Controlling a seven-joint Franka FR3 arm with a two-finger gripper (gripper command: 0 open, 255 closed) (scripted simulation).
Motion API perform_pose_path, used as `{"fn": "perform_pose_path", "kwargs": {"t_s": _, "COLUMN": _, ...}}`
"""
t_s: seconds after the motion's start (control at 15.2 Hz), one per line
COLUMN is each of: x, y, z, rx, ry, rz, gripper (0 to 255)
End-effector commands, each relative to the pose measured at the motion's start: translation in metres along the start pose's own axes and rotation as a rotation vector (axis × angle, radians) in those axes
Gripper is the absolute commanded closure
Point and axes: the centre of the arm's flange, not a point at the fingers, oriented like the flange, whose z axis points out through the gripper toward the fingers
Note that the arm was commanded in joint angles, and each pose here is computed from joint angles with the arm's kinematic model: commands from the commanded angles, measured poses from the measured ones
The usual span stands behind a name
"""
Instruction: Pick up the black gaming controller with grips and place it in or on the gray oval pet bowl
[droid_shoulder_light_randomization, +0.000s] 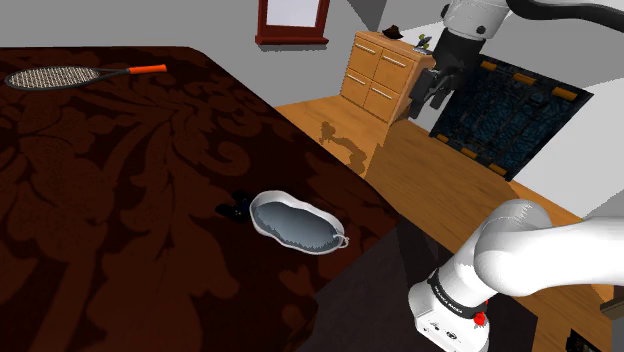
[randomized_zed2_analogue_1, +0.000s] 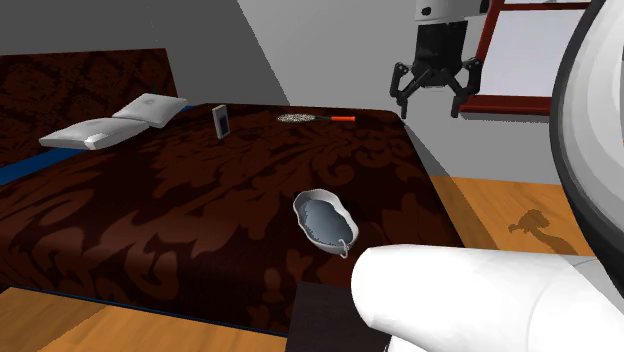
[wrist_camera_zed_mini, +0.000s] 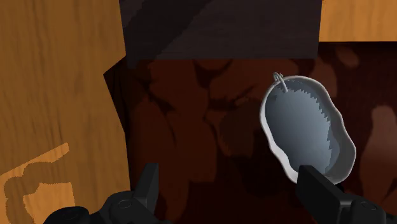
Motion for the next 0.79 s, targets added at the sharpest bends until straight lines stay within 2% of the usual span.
{"fn": "perform_pose_path", "kwargs": {"t_s": 0.0, "x": 0.0, "y": 0.0, "z": 0.0, "rx": 0.0, "ry": 0.0, "rz": 0.0, "gripper": 0}}
{"fn": "perform_pose_path", "kwargs": {"t_s": 0.73, "x": 0.071, "y": -0.088, "z": 0.093, "rx": -0.015, "ry": 0.001, "rz": 0.01, "gripper": 0}}
